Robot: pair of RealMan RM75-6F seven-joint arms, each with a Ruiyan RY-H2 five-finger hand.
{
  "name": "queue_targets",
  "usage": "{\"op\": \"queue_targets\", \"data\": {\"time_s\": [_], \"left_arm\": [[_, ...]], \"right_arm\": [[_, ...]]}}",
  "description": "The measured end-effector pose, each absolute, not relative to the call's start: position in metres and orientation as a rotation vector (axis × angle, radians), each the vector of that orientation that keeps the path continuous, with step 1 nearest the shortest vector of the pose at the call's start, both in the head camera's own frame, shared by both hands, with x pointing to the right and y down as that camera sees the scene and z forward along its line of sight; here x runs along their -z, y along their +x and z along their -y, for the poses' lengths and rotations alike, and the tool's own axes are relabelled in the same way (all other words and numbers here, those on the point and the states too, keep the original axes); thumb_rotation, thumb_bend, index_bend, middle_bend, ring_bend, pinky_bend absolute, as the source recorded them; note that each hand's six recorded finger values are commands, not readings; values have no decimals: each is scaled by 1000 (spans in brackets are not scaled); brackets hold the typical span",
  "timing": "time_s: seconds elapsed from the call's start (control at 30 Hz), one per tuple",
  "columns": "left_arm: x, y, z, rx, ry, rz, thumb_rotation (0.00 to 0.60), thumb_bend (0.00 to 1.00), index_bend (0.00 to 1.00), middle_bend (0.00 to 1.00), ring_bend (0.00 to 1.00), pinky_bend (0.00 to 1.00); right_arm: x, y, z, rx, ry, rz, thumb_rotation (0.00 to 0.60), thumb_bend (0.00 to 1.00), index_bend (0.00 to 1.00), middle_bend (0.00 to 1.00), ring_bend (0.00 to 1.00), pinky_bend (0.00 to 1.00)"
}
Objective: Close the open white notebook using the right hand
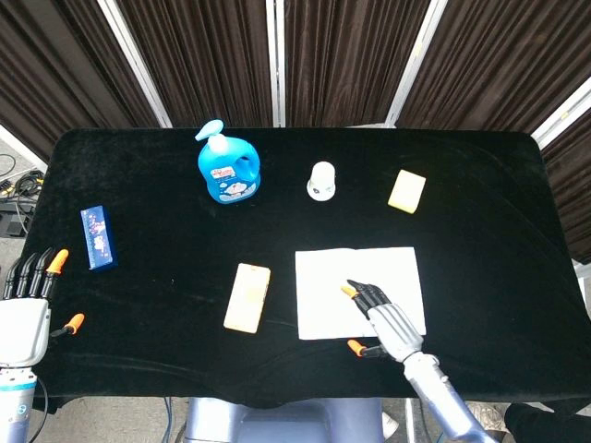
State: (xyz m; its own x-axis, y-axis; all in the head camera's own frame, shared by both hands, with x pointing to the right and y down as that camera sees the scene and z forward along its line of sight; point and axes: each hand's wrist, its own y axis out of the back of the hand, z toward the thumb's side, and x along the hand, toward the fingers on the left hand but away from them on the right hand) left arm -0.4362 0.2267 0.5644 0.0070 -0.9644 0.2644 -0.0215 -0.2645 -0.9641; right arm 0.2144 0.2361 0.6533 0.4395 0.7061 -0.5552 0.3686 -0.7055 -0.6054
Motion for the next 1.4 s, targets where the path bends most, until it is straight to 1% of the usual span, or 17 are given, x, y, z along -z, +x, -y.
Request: {"op": "queue_targets", "data": {"time_s": [0.3,0.57,0.8,1.0,1.4], "left_arm": [[-565,-439,-227,1397,-1421,-1079,600,15,0,0,0,0],[-565,-445,-226,1413,-1421,-1086,600,16,0,0,0,0],[-567,-463,-229,1455,-1404,-1096,600,16,0,0,0,0],[-568,-465,-229,1452,-1410,-1103,600,16,0,0,0,0],[-566,-467,-228,1449,-1402,-1129,600,16,0,0,0,0]], "right_arm": [[-675,195,-242,-1189,-2323,910,600,180,0,0,0,0],[-687,181,-245,-1206,-2310,876,600,161,0,0,0,0],[-703,175,-246,-1238,-2229,869,600,150,0,0,0,0],[-709,171,-254,-1253,-2226,860,600,151,0,0,0,0],[-721,176,-257,-1289,-2191,875,600,150,0,0,0,0]]}}
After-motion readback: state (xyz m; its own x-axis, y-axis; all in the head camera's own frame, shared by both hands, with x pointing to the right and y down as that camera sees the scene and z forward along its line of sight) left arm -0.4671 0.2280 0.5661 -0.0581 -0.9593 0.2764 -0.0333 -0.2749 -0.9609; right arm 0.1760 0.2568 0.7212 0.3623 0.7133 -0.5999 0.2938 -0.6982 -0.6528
